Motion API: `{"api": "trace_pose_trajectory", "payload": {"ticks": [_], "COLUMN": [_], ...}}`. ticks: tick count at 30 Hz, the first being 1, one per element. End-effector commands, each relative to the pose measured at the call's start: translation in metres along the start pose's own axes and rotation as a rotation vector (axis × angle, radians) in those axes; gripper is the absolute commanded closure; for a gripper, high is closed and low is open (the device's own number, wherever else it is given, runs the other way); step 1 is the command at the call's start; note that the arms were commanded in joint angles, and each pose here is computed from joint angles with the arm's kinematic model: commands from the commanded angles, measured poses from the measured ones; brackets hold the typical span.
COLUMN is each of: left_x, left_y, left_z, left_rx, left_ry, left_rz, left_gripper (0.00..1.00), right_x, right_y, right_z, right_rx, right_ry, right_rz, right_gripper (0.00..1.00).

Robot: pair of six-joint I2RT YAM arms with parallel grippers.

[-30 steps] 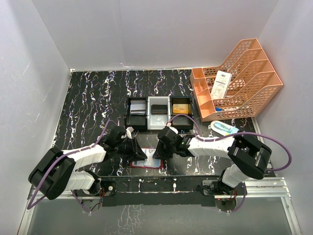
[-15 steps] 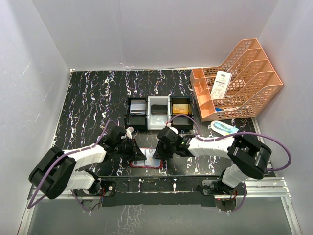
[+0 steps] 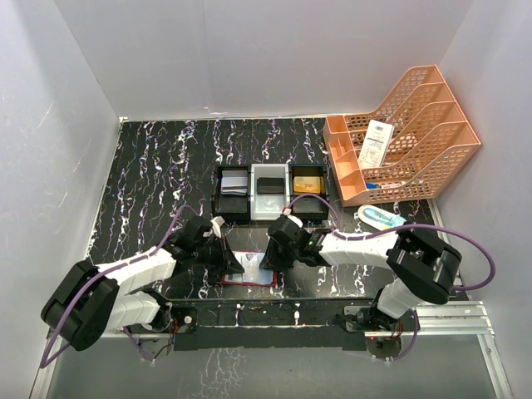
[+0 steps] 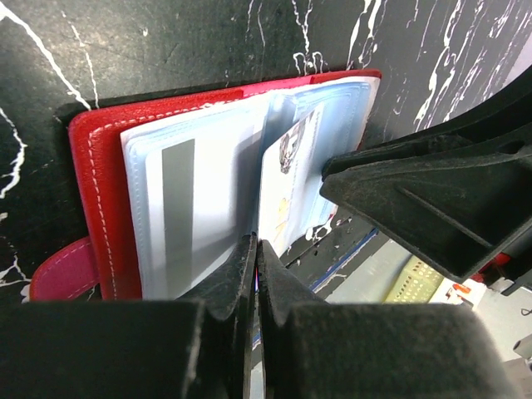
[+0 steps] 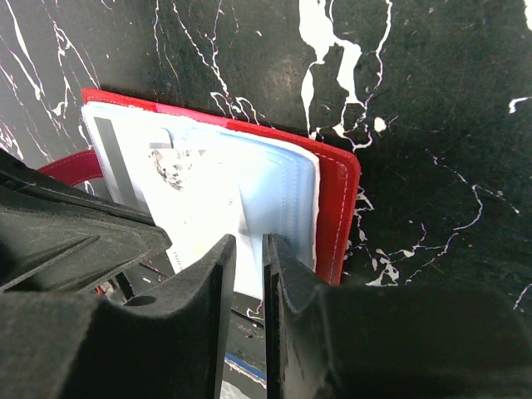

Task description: Take the credit cards out of the card holder

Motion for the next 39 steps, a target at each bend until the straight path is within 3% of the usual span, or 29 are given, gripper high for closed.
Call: {"api": "trace_pose_trajectory", "payload": {"ticks": [1, 12, 17, 23, 30, 34, 39], "left_x": [0.005, 0.007, 0.007, 0.003, -0.004, -0.007, 0.000], "left_y": [-0.002, -0.011, -0.013, -0.014, -0.014, -0.012, -0.013], "left_z": [0.000, -0.003, -0.004, -0.004, -0.001, 0.001, -0.002], "left_rx": [-0.025, -0.038, -0.037, -0.028, 0.025, 0.036, 0.024], "left_ry": [0.002, -0.005, -0.004, -0.005, 0.013, 0.026, -0.017], "left_rz": [-0.022, 0.008, 0.012, 0.036, 0.116, 0.119, 0.088], "left_gripper": [1.00, 1.00, 1.00, 0.81, 0.75, 0.77, 0.92], "right_x": [0.000, 0.028, 0.009, -0.008, -0.008, -0.008, -0.007], "right_y": [-0.002, 0.052, 0.039, 0.011, 0.003, 0.002, 0.004], "right_z": [-0.003, -0.022, -0.015, 0.000, 0.003, 0.003, 0.001], "right_rx": [0.016, 0.107, 0.079, 0.033, 0.017, 0.016, 0.021], "right_ry": [-0.005, -0.061, -0.008, 0.050, 0.044, 0.041, 0.035], "right_rz": [0.021, -0.229, -0.143, -0.040, -0.028, -0.028, -0.038], "right_gripper": [0.81, 0.74, 0.73, 0.73, 0.73, 0.73, 0.73]}}
Point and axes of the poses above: each gripper's point midway between its finger pads, its own x axis back along the fingers, its own y axis along the line the jaws close on, z = x × y, the point moved 6 cm from there along x, back along the fingers, and after that the axes turned 4 degrees about x, right-handed, at the moved point
